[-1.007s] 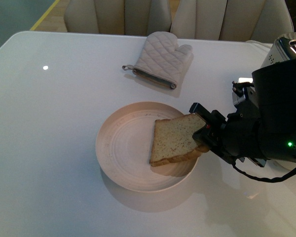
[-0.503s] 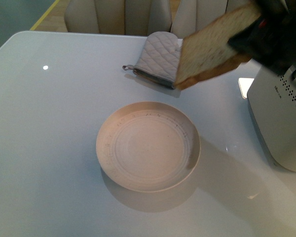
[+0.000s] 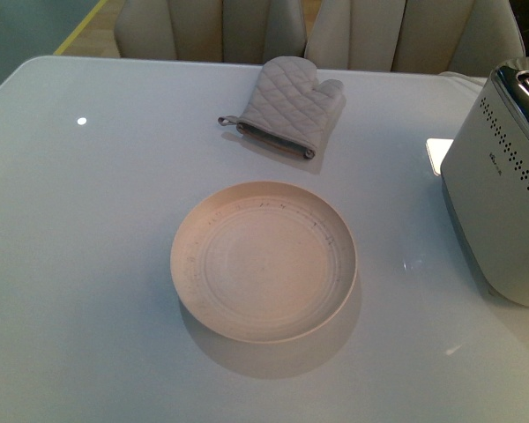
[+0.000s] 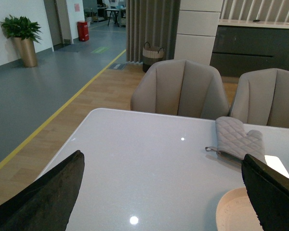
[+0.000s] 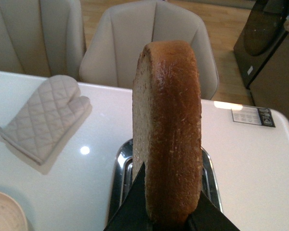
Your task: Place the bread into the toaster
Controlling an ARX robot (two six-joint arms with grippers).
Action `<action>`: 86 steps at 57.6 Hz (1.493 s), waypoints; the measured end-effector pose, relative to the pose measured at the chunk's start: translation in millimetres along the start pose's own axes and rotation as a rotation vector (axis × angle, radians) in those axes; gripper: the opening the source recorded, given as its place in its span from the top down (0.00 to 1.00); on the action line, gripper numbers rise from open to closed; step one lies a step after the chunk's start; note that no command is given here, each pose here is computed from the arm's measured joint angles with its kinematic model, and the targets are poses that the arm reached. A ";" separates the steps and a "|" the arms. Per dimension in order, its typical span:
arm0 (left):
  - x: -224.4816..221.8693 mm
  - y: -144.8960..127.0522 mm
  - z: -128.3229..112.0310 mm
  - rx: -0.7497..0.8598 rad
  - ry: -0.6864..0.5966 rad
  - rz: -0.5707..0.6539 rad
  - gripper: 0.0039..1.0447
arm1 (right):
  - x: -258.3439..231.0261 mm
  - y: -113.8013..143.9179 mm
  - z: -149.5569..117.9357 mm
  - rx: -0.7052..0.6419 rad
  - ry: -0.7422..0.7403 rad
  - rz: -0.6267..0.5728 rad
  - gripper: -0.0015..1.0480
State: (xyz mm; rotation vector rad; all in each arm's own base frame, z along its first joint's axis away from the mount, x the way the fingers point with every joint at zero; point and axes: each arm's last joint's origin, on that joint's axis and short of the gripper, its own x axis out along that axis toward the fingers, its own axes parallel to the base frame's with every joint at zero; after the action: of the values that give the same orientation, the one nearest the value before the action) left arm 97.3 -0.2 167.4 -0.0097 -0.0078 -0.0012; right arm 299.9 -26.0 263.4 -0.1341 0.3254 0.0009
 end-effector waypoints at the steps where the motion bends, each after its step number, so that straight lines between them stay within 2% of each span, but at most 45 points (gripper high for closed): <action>1: 0.0 0.0 0.0 0.000 0.000 0.000 0.07 | 0.4 -1.0 -1.1 -0.010 0.007 -0.002 0.96; 25: 0.0 0.0 0.0 0.000 0.000 0.000 0.07 | 15.9 -5.3 -38.4 -0.059 0.167 -0.036 0.96; 55: 0.0 0.0 0.0 0.000 0.000 0.000 0.07 | 15.8 -4.4 -47.6 -0.051 0.243 -0.012 0.96; 65: 0.0 0.0 0.0 0.000 0.000 0.000 0.07 | 13.2 -1.8 -63.3 -0.049 0.308 -0.007 0.96; 86: 0.0 0.0 0.0 0.000 0.000 0.000 0.07 | 15.7 -0.1 -65.3 -0.074 0.358 0.000 0.96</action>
State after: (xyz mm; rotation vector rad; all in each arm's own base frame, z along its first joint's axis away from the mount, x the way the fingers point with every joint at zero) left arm 97.3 -0.2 167.4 -0.0097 -0.0078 -0.0012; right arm 294.0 -35.0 197.1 -0.2082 0.6832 -0.0112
